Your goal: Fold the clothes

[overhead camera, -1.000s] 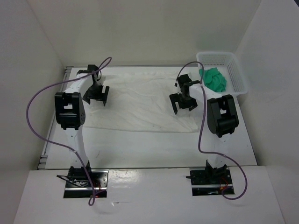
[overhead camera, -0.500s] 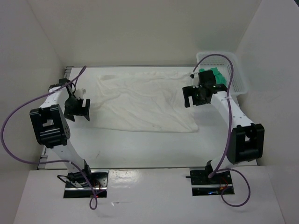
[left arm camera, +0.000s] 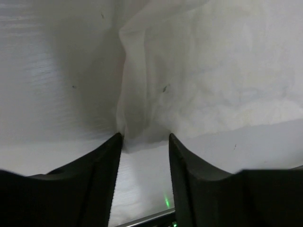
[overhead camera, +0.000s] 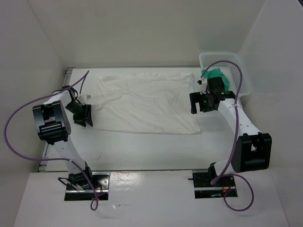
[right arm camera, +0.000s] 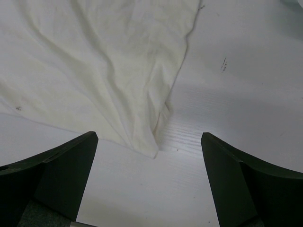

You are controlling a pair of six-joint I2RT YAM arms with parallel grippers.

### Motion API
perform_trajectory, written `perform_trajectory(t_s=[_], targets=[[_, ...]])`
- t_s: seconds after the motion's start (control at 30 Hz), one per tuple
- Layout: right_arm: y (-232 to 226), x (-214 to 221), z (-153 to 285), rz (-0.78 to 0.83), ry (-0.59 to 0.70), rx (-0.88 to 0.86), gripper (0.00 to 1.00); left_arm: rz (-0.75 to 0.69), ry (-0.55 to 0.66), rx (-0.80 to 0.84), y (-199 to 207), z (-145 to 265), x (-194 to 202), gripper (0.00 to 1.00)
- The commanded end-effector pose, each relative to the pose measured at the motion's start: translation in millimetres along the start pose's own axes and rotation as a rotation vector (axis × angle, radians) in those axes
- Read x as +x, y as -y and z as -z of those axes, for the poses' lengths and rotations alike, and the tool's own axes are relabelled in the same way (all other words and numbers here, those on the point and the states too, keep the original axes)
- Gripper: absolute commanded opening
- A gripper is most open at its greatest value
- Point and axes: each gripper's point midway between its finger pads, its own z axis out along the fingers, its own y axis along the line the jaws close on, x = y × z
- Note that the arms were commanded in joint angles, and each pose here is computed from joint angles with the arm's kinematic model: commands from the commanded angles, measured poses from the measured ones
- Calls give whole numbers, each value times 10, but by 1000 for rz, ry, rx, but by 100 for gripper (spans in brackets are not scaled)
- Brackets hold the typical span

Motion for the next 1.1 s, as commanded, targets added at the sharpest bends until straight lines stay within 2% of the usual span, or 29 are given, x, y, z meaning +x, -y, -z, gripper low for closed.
perform_trajectory(t_s=[0.0,0.03,0.23,0.4,0.47,0.7,0.87,1.07], targets=[[17,-103,33,13,62,1,99,-1,1,54,60,-82,-1,51],[17,-103,32,13,62,1,99,2,-7,56,64,-98,31,48],[0,-96,67,24,72,-7,99,26,-35,25,10,-137,93,49],[-2,-110,93,25,81,-6,99,70,-50,8,-108,-152,164,62],[-21,-111,93,25,82,-17,99,70,-53,0,-124,-151,169,63],[-33,-113,93,35,83,-26,99,88,-73,7,-169,-179,284,62],[-33,-113,93,35,83,-26,99,98,-76,7,-194,-254,271,53],[-33,-113,93,35,83,-26,99,101,-53,14,-196,-258,182,53]])
